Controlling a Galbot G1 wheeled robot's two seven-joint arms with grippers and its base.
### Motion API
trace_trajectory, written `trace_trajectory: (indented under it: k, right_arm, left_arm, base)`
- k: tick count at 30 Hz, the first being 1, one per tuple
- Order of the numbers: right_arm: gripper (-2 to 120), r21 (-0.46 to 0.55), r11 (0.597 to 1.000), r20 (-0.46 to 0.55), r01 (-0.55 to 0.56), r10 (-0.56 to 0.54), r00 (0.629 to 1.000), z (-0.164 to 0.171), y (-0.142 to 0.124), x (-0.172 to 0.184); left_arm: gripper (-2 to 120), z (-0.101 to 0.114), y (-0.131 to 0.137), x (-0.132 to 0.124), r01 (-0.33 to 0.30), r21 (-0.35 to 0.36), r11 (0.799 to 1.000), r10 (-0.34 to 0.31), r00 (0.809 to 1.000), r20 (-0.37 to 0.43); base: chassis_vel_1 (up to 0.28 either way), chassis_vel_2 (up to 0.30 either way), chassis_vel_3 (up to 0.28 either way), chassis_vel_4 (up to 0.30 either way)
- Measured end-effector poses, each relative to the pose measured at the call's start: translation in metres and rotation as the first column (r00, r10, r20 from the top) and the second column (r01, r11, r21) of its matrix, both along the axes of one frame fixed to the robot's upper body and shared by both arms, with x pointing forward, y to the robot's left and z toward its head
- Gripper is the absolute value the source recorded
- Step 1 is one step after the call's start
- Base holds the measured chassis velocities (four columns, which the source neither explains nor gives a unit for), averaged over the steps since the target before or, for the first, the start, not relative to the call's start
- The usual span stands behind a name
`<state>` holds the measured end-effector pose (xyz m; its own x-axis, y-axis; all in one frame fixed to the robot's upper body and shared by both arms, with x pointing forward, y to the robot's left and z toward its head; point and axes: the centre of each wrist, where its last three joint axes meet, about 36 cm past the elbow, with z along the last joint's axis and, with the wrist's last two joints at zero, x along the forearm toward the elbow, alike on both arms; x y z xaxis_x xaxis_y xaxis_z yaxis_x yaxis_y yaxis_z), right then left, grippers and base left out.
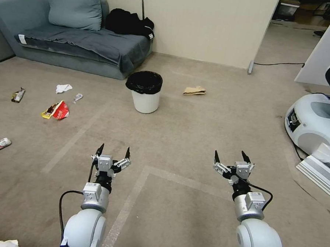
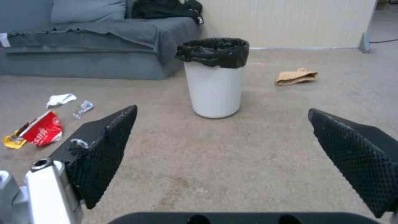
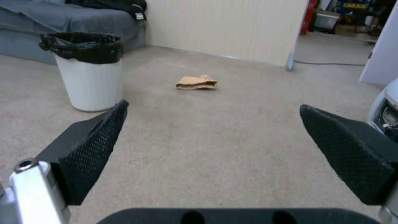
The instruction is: Pick up the trash bin, then pick up the garbage from the floor and place it into the trash bin.
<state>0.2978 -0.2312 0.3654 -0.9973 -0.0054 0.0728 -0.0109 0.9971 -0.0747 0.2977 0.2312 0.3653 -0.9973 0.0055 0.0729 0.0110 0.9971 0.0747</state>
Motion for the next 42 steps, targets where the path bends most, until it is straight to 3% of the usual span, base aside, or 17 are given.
trace_trajectory:
  k: [13, 21, 23, 26, 31, 35, 42]
  right_arm:
    - [100, 0.002, 1.0, 0.005, 0.0, 0.0, 1.0, 0.005, 0.001, -0.003]
    - [100, 0.016, 1.0, 0.024, 0.015, -0.015, 1.0, 0.056, 0.01, -0.027]
    - [100, 0.018, 1.0, 0.027, 0.018, -0.018, 0.999, 0.063, 0.011, -0.03]
    - [100, 0.016, 1.0, 0.045, 0.016, -0.017, 0.999, 0.083, 0.015, -0.04]
    - [100, 0.012, 1.0, 0.079, 0.015, -0.016, 0.997, 0.123, 0.022, -0.062]
    - [100, 0.009, 1.0, 0.093, 0.017, -0.018, 0.996, 0.141, 0.024, -0.072]
    - [100, 0.005, 1.0, 0.094, 0.015, -0.016, 0.995, 0.143, 0.024, -0.073]
  left_arm:
    - [100, 0.005, 0.0, -0.001, -0.004, 0.0, 1.0, 0.004, 1.0, -0.001]
    - [100, 0.068, 0.0, -0.019, -0.1, 0.017, 0.995, 0.101, 0.993, -0.055]
    - [100, 0.074, 0.0, -0.021, -0.111, 0.02, 0.994, 0.112, 0.992, -0.062]
    - [100, 0.112, 0.0, -0.036, -0.169, 0.037, 0.985, 0.172, 0.981, -0.094]
    - [100, 0.15, 0.0, -0.054, -0.23, 0.059, 0.971, 0.236, 0.963, -0.13]
    - [100, 0.153, -0.012, -0.061, -0.224, 0.094, 0.97, 0.238, 0.956, -0.174]
    - [100, 0.153, -0.017, -0.063, -0.202, 0.101, 0.974, 0.217, 0.96, -0.175]
  base:
    - [0.0, 0.0, 0.0, 0.0]
    - [0.0, 0.0, 0.0, 0.0]
    - [0.0, 0.0, 0.0, 0.0]
    - [0.0, 0.0, 0.0, 0.0]
    - [0.0, 0.0, 0.0, 0.0]
    - [0.0, 0.0, 0.0, 0.0]
    - [0.0, 0.0, 0.0, 0.0]
